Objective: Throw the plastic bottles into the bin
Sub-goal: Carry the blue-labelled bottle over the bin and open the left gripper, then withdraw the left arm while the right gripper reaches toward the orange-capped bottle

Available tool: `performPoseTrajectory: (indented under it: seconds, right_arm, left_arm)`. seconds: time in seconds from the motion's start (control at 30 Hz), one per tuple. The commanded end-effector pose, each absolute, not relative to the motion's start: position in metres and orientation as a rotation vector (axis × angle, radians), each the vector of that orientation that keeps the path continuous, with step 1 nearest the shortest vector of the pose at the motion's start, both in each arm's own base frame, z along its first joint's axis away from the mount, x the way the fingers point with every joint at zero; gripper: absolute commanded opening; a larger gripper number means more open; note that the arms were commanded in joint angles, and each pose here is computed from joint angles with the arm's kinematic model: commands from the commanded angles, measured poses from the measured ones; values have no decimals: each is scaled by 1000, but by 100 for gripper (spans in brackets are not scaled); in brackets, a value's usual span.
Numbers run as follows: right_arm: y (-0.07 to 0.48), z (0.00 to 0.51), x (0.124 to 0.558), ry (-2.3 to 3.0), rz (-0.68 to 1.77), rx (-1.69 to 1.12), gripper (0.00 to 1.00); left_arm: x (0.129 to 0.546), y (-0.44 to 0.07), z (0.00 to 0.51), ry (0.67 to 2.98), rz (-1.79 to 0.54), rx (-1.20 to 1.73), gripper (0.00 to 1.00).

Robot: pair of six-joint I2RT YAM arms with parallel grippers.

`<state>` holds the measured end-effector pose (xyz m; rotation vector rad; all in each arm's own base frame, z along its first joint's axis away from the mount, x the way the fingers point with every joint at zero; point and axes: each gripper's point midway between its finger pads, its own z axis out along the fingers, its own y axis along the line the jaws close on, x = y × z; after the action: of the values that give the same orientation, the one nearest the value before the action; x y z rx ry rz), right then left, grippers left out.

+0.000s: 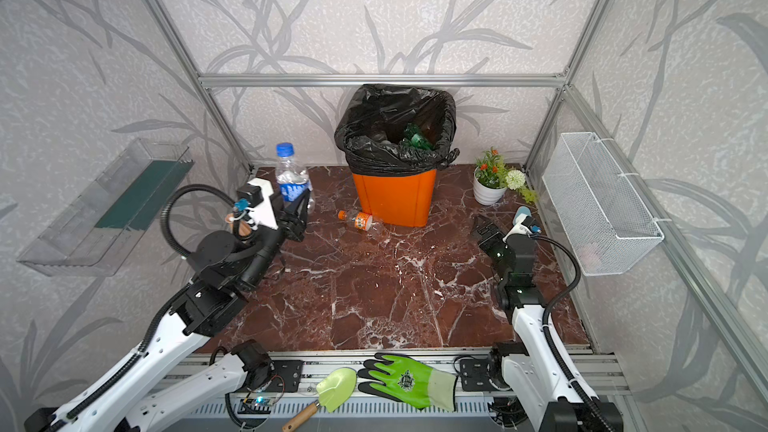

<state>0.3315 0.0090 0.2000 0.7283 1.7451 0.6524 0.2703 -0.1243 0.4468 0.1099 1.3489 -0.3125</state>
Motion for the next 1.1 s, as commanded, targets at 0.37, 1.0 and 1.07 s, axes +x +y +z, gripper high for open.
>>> performPoseTrajectory:
  seconds: [0.37,1.0,1.07]
  right_arm:
    - [10,224,324,1671,681,689,97]
    - [4,225,311,1672,621,672,98]
    - [5,224,312,1676,621,671,98]
  left_arm:
    - [378,-213,576,1229,-569,184,50]
    - [445,-275,542,1567,-659,285,98]
    - [435,-264,546,1503,-647,262,99]
